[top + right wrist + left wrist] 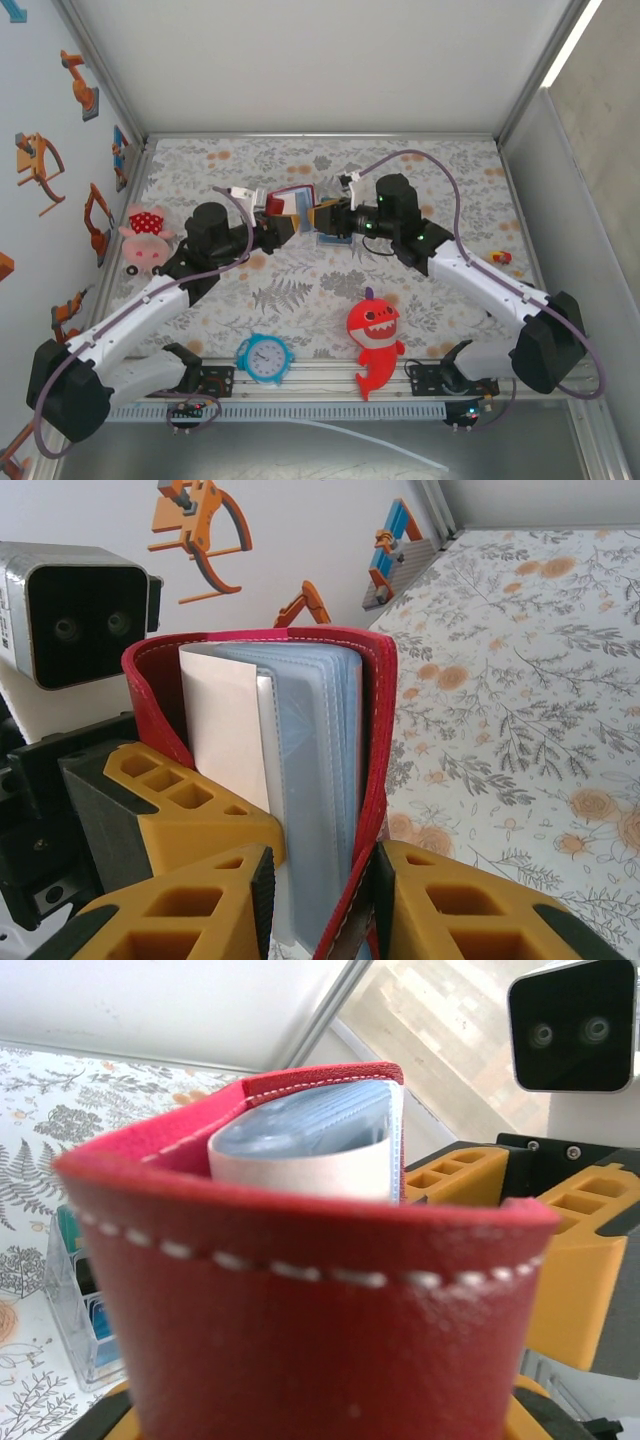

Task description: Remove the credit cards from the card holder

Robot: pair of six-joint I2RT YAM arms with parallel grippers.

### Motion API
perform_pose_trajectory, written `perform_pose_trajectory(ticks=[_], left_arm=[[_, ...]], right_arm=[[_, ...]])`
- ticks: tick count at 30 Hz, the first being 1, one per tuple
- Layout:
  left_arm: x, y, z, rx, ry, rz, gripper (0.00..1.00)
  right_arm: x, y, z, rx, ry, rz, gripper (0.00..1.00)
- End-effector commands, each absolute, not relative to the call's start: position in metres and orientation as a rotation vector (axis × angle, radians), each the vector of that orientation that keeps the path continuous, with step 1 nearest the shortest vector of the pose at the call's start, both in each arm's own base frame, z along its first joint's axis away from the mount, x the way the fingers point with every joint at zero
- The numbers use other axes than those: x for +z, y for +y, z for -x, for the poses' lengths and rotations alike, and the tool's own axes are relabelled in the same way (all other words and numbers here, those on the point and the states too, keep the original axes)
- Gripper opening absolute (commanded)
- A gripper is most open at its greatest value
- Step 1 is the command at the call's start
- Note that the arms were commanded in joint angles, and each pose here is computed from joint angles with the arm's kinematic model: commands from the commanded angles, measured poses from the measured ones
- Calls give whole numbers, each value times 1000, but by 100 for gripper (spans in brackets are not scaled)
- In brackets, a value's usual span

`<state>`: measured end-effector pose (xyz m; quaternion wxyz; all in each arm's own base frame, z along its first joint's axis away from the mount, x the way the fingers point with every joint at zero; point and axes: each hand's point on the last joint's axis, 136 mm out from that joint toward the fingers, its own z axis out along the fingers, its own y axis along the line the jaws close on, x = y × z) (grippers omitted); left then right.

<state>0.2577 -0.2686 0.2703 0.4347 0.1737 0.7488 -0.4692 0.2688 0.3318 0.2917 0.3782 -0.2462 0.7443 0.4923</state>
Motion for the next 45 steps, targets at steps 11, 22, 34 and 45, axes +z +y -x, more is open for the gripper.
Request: perform_pose_trajectory(ticks=[11, 22, 34, 45], left_arm=[[330, -275, -207, -1381, 1585, -624, 15], [349, -260, -183, -1385, 1491, -657, 11], [353, -259, -180, -1388, 1469, -657, 11], [357, -258, -176, -1392, 1440, -677, 11]], right_arm=[[348, 326, -233, 1623, 1574, 739, 43], [374, 315, -206, 1670, 1438, 815, 47], [370, 320, -205, 1715, 1442, 835, 32], [358, 328, -215, 1728, 1483, 833, 15]])
